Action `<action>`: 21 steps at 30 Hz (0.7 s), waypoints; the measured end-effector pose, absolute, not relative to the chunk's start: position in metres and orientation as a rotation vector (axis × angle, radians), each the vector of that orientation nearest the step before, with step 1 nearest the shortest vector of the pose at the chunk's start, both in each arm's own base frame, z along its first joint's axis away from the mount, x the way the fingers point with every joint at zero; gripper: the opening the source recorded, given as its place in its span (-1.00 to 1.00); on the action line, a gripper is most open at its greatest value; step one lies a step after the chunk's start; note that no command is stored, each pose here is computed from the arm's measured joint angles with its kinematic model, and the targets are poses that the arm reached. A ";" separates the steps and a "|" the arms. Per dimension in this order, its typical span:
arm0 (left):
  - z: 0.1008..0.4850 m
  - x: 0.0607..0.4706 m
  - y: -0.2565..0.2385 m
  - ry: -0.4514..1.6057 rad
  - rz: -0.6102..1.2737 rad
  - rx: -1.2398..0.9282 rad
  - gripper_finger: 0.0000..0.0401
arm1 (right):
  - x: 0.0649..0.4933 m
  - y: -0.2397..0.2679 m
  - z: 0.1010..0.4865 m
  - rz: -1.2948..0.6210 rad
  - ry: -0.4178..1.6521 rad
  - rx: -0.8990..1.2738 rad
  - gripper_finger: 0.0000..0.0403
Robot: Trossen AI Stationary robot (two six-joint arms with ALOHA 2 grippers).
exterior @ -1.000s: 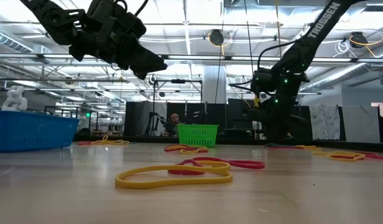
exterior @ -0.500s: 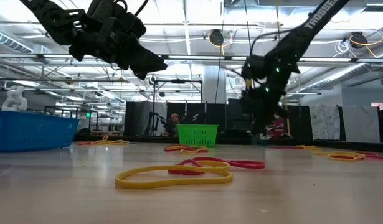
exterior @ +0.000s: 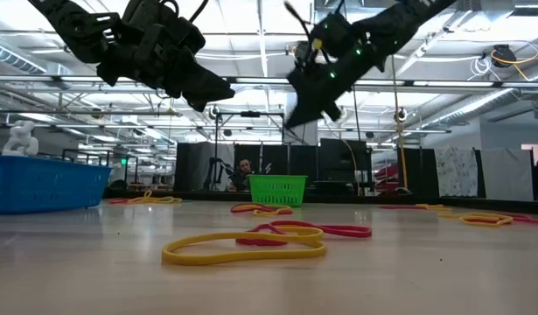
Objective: Sort rubber bands into baskets
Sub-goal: Put the blue rubber band into the green bin
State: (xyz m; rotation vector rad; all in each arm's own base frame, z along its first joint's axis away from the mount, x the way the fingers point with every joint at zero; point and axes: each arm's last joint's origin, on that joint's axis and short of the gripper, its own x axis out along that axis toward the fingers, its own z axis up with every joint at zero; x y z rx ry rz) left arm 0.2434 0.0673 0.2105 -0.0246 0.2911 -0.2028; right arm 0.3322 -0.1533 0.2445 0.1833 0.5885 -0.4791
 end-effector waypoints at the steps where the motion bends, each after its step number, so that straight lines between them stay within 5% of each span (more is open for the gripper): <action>1: 0.211 0.243 0.067 0.291 -0.203 -0.024 -0.39 | 0.336 -0.149 0.248 -0.464 0.554 0.168 -1.00; 21: 0.210 0.243 0.067 0.294 -0.204 -0.026 -0.39 | 0.359 -0.162 0.196 -0.488 0.615 0.189 -1.00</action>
